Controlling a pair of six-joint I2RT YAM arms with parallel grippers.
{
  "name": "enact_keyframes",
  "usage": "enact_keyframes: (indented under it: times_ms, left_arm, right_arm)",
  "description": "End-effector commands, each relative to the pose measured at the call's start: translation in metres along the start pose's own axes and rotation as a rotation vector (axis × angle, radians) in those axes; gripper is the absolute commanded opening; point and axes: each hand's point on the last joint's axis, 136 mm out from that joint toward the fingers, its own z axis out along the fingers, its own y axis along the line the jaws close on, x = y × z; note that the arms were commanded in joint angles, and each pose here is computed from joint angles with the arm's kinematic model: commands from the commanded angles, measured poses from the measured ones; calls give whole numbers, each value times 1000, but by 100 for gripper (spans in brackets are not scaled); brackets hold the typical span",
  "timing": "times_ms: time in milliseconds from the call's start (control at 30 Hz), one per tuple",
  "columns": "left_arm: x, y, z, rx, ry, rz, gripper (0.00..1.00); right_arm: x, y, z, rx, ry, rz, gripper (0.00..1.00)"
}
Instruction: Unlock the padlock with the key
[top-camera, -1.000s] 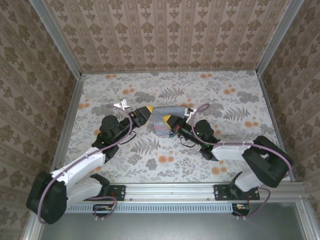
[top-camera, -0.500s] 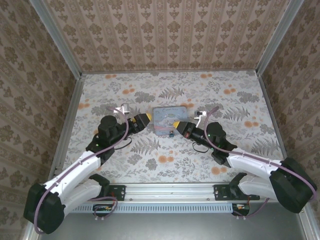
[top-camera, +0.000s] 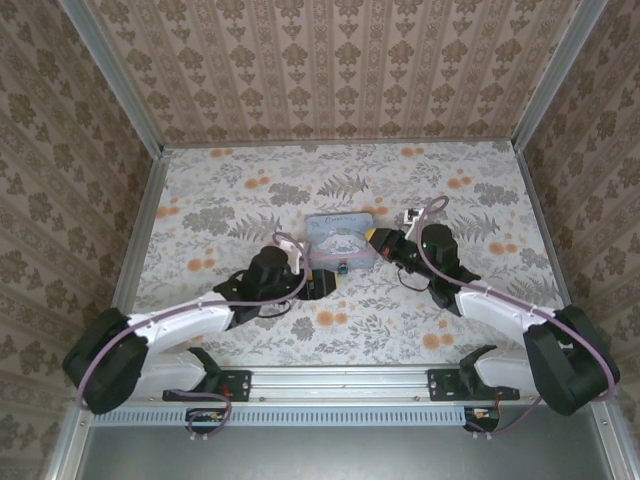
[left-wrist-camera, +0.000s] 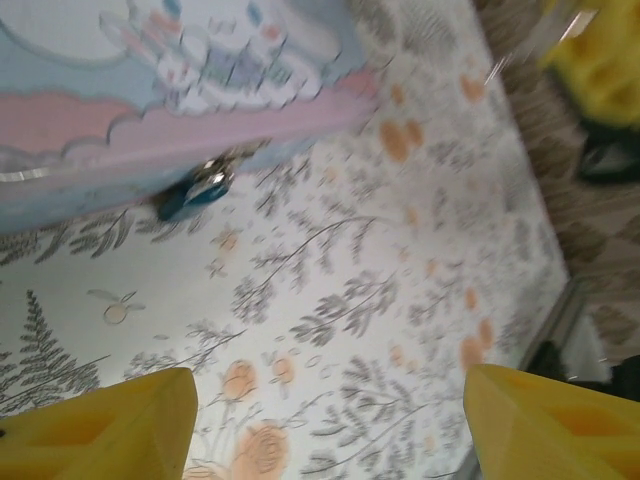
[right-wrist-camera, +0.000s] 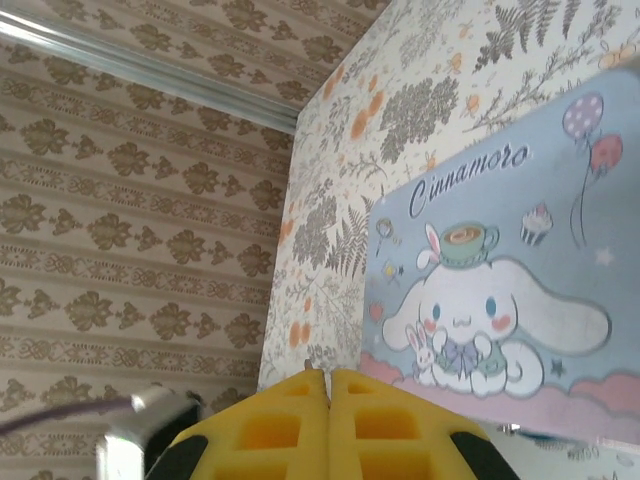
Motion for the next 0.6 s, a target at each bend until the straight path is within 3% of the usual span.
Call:
enact_keyframes:
  times_ms: [0,267,567]
  left_arm:
    - [-8,-3,17,-34,-16,108,69]
    - [-13,8,53,-106,5,224,64]
    - [-15,22,86,-144,14,316,61]
  right_arm:
    - [-16,12,11,-33,6,-26,0]
    - [-40,1,53,-18,25,15,0]
    - [-42,-26,85,-30,54,95,0]
